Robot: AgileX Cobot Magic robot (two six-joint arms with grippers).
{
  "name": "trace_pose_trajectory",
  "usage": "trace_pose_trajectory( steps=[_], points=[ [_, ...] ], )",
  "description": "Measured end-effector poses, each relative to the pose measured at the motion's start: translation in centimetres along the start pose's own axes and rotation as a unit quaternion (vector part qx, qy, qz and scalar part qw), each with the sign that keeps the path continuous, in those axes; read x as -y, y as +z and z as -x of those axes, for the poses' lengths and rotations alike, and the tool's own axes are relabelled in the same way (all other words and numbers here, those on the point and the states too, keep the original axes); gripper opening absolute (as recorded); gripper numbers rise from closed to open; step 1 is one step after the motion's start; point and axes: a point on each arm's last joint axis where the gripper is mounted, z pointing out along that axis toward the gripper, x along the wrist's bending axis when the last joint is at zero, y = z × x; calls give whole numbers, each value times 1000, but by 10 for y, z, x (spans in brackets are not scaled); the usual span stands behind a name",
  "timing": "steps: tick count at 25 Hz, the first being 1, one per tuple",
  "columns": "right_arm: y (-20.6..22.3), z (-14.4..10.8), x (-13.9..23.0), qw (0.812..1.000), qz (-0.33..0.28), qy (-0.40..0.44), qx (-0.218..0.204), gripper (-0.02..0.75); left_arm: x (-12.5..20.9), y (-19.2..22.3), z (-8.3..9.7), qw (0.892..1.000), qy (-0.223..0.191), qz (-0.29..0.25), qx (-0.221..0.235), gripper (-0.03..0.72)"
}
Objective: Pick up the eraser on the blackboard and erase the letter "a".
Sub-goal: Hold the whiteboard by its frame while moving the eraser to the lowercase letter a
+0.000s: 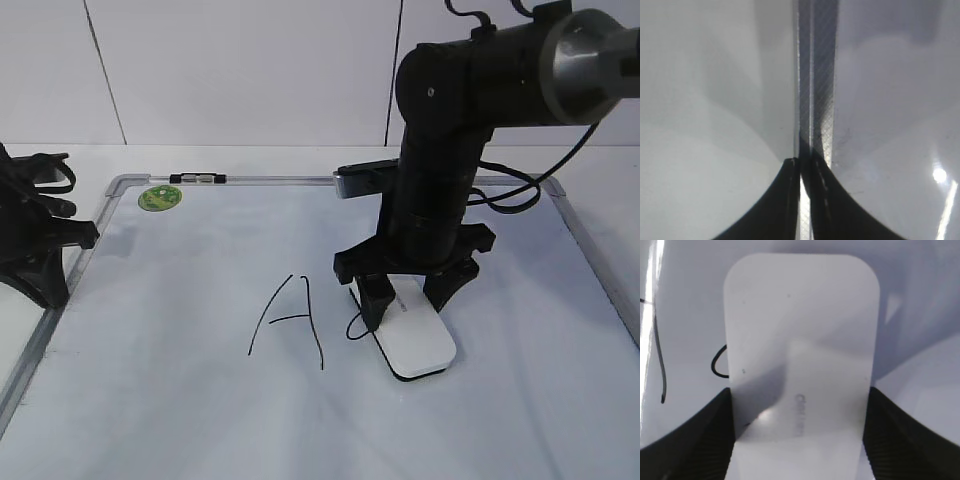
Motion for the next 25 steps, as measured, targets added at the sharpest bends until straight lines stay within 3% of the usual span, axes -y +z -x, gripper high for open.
trace_pose_trajectory(
  steps=[10, 20, 25],
  points=[
    [1, -3, 0, 1000, 1, 2, -9, 549, 0, 0, 0, 1000, 0, 0, 0, 30],
    [2, -27, 1, 999, 9, -28, -14, 549, 0, 0, 0, 1000, 0, 0, 0, 31],
    [5, -26, 0, 1000, 2, -28, 0, 549, 0, 0, 0, 1000, 0, 0, 0, 31]
  ],
)
